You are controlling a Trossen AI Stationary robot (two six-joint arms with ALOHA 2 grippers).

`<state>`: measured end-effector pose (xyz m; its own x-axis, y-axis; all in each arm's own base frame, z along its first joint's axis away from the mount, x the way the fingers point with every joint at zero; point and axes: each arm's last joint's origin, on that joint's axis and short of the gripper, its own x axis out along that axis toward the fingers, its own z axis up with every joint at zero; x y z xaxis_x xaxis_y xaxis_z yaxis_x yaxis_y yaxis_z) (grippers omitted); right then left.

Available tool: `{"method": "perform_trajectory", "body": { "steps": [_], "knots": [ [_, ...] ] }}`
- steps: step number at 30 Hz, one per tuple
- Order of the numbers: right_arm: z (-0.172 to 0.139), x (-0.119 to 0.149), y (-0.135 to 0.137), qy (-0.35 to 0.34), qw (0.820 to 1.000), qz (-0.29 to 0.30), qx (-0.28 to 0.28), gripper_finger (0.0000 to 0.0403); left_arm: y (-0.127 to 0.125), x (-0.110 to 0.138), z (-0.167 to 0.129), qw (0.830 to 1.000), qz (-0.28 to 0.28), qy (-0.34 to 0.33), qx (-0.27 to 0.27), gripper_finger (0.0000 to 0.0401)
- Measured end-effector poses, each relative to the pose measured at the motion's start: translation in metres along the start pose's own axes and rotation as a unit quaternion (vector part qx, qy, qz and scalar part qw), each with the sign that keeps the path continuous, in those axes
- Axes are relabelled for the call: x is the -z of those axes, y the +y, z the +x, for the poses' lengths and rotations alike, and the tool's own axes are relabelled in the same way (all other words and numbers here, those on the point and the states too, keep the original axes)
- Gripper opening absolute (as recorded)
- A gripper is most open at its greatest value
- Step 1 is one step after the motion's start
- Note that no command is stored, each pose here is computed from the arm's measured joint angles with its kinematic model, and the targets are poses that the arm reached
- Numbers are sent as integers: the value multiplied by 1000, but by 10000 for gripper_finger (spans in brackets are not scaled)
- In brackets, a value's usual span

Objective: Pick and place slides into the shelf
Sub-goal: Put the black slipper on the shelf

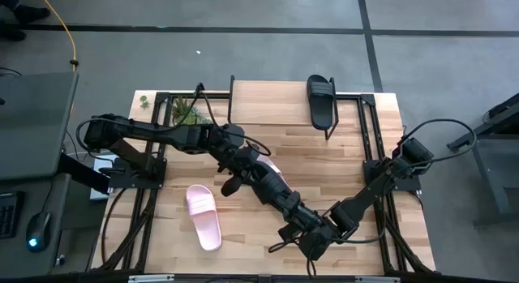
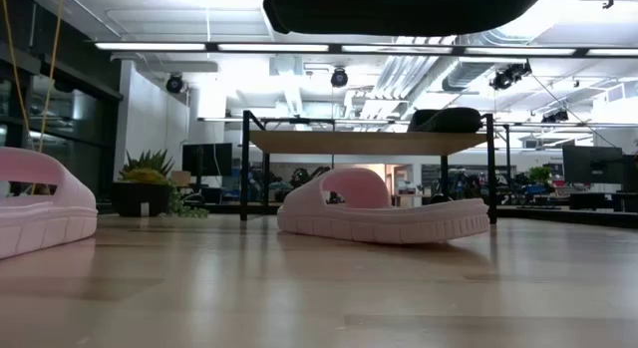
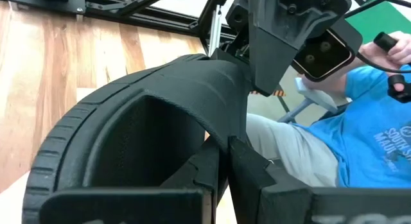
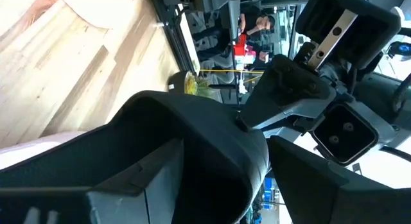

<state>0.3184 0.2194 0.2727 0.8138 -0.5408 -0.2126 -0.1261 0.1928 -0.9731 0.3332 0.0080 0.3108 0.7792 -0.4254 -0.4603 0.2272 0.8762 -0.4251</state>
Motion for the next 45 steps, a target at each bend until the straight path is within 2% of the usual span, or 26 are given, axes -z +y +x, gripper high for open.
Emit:
{"method": "perform_trajectory", "body": {
  "steps": [6,14,29,32,36,45],
  "knots": [
    [3,1,-1,4,1000,5,1,205,0,0,0,1000,1,-1,-2,16],
    [11,4,-3,15,999,32,3,132,0,0,0,1000,0,-1,-3,17],
    [11,4,-4,15,999,46,3,28,0,1,0,1000,10,1,-8,24],
    [11,4,-4,15,999,48,3,7,0,1,0,1000,25,3,-9,33],
    [11,4,-4,14,999,53,3,5,1,1,0,999,38,5,-9,53],
    [11,5,-4,27,998,54,13,2,1,1,0,997,75,3,-24,130]
  ]
}}
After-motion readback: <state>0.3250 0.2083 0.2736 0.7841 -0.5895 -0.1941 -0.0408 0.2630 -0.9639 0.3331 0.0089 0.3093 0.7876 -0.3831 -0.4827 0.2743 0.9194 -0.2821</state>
